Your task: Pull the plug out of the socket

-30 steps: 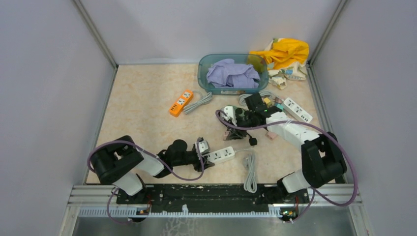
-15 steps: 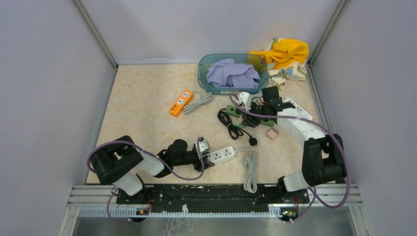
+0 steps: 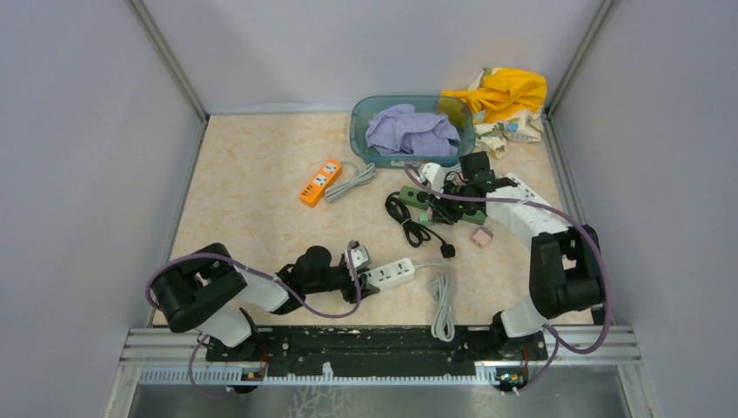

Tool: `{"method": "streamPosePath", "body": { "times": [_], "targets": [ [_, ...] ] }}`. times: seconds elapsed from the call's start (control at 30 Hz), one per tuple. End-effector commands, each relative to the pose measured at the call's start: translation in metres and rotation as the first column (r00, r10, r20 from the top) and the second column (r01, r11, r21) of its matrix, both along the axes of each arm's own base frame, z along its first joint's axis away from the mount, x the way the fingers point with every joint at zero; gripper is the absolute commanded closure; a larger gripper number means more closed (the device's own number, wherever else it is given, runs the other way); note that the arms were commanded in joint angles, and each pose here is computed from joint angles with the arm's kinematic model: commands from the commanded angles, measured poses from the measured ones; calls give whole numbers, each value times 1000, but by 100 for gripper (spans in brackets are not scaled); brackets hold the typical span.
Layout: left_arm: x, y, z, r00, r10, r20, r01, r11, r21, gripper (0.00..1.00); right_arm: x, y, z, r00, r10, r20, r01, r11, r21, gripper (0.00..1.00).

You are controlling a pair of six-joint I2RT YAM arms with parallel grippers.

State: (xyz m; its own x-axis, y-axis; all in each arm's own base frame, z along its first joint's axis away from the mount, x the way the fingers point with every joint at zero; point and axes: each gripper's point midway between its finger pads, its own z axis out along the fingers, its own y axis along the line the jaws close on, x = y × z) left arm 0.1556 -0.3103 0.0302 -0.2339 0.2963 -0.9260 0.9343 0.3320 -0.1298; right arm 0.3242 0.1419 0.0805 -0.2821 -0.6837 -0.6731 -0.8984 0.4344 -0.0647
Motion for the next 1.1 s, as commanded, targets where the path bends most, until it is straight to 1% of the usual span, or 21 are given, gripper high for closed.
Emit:
{"method": "streamPosePath", "body": {
  "times": [0.0,0.03,0.2,0.27,0.3,0.4,0.57,0.6,0.77,0.83,0.93,1.0,1.07],
  "targets": [
    [4,-4,15,1000,7,19,-7,999,-43,98,18,-5,20,997,-31,66,32,999,-7,75],
    [5,-4,15,1000,10,20,-9,999,-44,98,19,-6,20,997,-33,66,34,999,-11,72],
    [4,-4,13,1000,11,14,-10,999,-39,96,19,-9,24,996,-45,82,45,999,2,49],
    [5,-4,12,1000,12,13,-12,999,-35,94,19,-8,29,994,-45,97,43,999,16,43],
    [5,-4,12,1000,13,11,-12,999,-34,92,19,-7,32,994,-45,103,43,999,24,41],
    [5,-4,11,1000,17,5,-16,999,-34,81,18,-4,41,991,-40,126,35,998,46,37],
    [7,-6,16,1000,27,-4,-27,999,-35,45,15,2,61,987,-28,159,12,995,101,36],
    [8,-5,17,999,34,-10,-35,999,-27,39,14,4,66,985,-25,169,6,994,113,36],
    [15,-6,39,998,62,15,-62,997,-36,19,10,8,95,973,-14,231,-23,987,158,34],
    [20,-3,52,995,90,35,-88,995,-46,13,8,8,109,966,-12,259,-38,982,185,32],
    [26,4,73,988,145,49,-142,988,-62,7,4,9,130,953,-14,302,-59,971,231,25],
    [30,9,90,984,170,62,-164,983,-82,6,1,9,144,945,-13,327,-74,965,253,22],
    [30,14,103,981,180,68,-173,980,-97,6,-5,11,156,942,-2,335,-98,955,281,21]
  ]
}}
